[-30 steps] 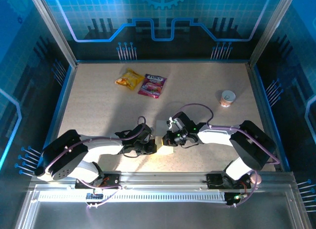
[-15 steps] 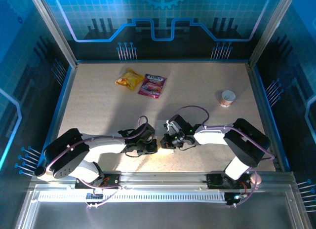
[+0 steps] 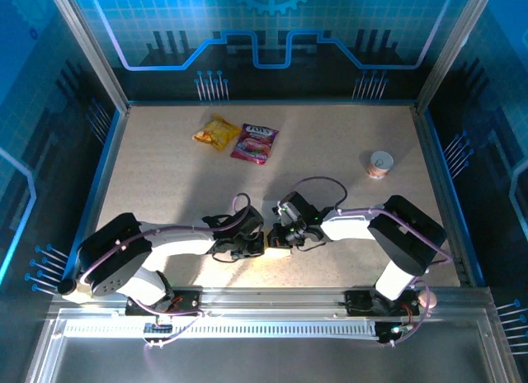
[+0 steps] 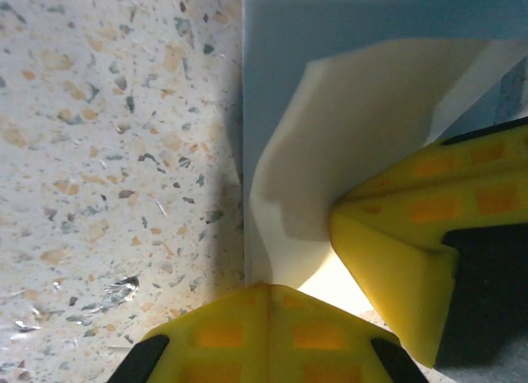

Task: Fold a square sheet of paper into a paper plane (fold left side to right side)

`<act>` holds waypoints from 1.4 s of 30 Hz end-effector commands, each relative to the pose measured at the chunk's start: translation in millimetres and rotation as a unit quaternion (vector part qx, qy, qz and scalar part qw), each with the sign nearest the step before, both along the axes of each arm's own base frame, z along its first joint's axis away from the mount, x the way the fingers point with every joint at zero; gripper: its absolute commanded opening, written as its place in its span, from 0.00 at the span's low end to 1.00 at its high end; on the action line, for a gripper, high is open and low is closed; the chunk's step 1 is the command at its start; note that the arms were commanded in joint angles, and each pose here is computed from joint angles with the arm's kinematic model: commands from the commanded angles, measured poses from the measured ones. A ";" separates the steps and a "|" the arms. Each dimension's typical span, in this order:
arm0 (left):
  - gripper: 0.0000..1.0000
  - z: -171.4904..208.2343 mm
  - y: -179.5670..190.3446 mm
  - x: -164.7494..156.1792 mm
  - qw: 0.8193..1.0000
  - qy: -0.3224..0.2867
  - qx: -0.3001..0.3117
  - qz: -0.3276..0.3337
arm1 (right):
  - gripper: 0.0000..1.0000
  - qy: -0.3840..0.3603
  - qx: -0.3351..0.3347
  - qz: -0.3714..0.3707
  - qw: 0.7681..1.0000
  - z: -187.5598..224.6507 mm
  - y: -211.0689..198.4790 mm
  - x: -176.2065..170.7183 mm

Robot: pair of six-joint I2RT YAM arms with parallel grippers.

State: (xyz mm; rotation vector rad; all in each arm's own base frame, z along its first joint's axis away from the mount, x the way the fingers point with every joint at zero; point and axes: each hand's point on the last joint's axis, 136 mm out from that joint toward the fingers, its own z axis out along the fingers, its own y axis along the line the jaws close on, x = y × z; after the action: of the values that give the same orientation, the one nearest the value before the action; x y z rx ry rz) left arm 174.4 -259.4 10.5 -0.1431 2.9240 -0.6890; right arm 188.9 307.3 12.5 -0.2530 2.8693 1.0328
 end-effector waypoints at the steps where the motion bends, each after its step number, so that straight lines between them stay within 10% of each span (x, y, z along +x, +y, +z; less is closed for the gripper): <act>1: 0.00 -36.5 49.8 -27.1 0.991 0.058 0.115 0.021 | 0.00 -0.003 -0.032 0.000 0.999 -12.6 -11.1 0.4; 42: 0.00 -36.2 47.6 -28.8 0.992 0.060 0.104 0.031 | 0.00 -0.030 -0.055 -0.069 0.996 8.9 -97.8 66.6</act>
State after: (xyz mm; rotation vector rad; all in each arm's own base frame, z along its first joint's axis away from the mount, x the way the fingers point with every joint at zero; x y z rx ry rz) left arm 174.8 -260.1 10.5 -0.1875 2.9242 -0.6839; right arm 248.8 223.2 13.0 -0.0951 2.8509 0.9182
